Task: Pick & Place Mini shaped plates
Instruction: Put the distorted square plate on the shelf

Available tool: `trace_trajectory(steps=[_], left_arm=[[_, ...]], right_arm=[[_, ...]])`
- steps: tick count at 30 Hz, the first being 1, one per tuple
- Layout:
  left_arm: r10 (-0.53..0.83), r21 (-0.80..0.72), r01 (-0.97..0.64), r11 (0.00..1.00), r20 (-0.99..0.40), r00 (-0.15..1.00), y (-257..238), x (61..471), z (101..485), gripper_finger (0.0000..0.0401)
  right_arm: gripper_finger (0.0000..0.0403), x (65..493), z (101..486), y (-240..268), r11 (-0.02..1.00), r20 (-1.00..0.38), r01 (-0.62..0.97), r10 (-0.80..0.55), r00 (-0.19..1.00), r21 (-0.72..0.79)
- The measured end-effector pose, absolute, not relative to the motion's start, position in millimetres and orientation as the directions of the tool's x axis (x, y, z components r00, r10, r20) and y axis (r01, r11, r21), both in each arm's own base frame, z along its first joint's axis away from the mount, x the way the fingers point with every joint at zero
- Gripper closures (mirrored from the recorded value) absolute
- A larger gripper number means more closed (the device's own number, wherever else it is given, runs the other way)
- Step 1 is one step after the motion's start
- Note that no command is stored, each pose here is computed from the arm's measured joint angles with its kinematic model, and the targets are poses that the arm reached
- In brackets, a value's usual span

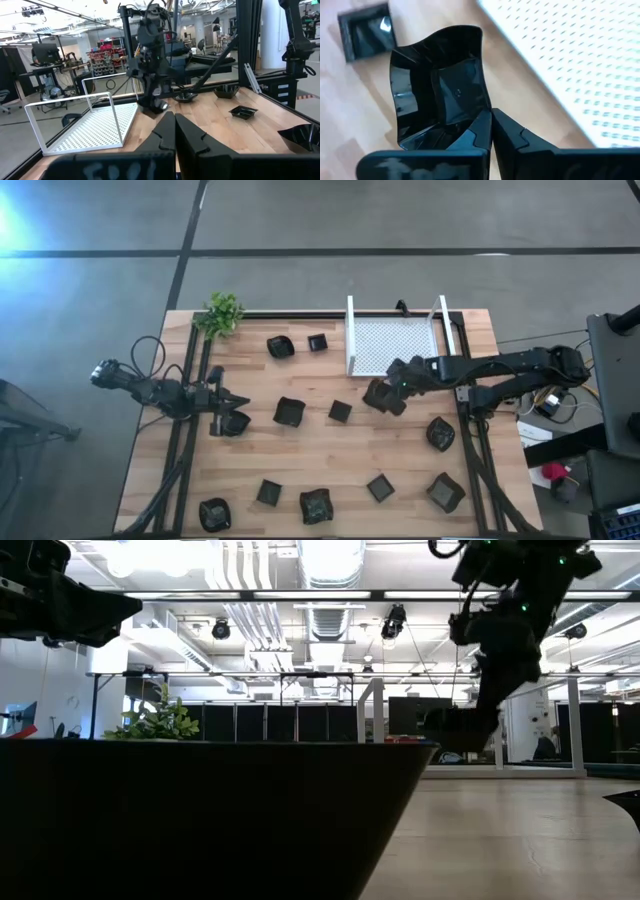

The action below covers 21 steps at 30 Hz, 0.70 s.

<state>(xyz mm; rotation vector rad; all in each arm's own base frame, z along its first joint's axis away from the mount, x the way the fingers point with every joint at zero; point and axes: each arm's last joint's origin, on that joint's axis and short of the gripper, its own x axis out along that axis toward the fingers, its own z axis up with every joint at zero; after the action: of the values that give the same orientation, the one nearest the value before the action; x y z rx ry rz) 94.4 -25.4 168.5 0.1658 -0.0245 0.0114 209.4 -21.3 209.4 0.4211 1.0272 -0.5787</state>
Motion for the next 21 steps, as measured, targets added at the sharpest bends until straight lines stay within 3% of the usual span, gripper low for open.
trace_trajectory(steps=[12, 21], left_arm=[[0.009, 0.165, -0.013, 0.986, 0.025, 1.0, -25.4, 94.4, 168.5, 0.0401], [0.009, 0.165, -0.013, 0.986, 0.025, 1.0, -25.4, 94.4, 168.4, 0.0401]], right_arm=[[0.0395, 189.0, 256.0, -74.6, 0.63, -0.884, 0.777, -0.363, 0.294, 0.0], [0.0395, 183.7, 272.6, -138.3, 0.565, -0.91, 0.817, -0.39, 0.141, -0.115]])
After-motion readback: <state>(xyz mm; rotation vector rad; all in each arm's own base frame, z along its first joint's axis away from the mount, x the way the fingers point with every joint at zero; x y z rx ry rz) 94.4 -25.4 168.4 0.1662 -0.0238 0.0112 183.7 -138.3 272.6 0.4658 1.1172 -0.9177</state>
